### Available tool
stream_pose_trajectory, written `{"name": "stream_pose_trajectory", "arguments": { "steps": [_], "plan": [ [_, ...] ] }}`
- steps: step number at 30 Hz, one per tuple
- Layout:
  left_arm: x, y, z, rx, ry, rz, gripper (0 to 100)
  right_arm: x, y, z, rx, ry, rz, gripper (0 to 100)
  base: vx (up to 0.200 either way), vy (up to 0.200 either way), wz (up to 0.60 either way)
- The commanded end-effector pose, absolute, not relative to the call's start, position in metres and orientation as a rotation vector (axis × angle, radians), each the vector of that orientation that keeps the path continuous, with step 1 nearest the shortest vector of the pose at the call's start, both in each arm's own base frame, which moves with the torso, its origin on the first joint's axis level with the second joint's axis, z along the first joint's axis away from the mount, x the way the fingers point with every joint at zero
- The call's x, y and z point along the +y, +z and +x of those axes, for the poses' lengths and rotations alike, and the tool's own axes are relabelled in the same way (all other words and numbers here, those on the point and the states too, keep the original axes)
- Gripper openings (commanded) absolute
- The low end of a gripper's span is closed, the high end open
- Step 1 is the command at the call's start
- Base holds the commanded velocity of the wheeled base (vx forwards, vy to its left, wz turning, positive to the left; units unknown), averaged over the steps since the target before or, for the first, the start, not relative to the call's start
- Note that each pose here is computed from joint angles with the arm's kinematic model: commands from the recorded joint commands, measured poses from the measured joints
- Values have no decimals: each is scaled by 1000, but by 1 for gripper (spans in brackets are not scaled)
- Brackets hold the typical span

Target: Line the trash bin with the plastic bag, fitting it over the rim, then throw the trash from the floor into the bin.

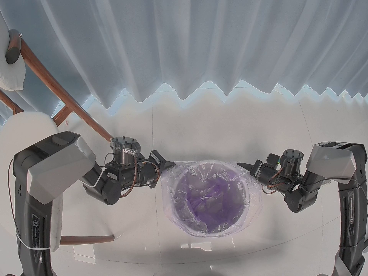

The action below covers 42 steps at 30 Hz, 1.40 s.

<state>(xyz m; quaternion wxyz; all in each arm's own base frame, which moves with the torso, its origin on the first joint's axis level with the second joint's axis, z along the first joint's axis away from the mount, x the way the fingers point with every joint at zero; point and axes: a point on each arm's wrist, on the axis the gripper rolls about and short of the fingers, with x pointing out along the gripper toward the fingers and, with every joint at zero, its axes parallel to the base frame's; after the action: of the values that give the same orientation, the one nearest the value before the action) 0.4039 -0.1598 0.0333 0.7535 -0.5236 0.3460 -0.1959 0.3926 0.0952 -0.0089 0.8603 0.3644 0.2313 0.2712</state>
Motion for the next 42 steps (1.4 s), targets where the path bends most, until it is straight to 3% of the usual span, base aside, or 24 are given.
{"name": "stream_pose_trajectory", "arguments": {
  "steps": [1,10,11,13,14,21,29,35,42],
  "plan": [
    [-161,20,405,778,-409,-1140,0,94,-21,394,498,540,774,0,0,0,0],
    [-162,6,403,800,-383,-1121,0,89,-33,394,519,486,793,0,0,0,0],
    [-162,5,403,803,-381,-1121,100,89,-33,394,522,484,801,0,0,0,0],
    [-158,6,404,798,-373,-1124,100,89,-32,394,531,476,821,0,0,0,0],
    [-157,6,405,792,-372,-1125,100,89,-31,394,527,470,831,100,0,0,0],
    [-146,31,406,664,-363,-1137,100,76,-11,389,452,379,887,100,0,0,0],
    [-135,63,345,674,-394,-1123,100,59,-6,335,507,321,929,100,0,0,0],
    [-141,38,295,795,-397,-989,100,55,-14,312,560,286,930,100,0,0,0],
    [-145,13,295,792,-380,-926,100,55,-13,310,564,283,926,100,0,0,0]
  ]
}}
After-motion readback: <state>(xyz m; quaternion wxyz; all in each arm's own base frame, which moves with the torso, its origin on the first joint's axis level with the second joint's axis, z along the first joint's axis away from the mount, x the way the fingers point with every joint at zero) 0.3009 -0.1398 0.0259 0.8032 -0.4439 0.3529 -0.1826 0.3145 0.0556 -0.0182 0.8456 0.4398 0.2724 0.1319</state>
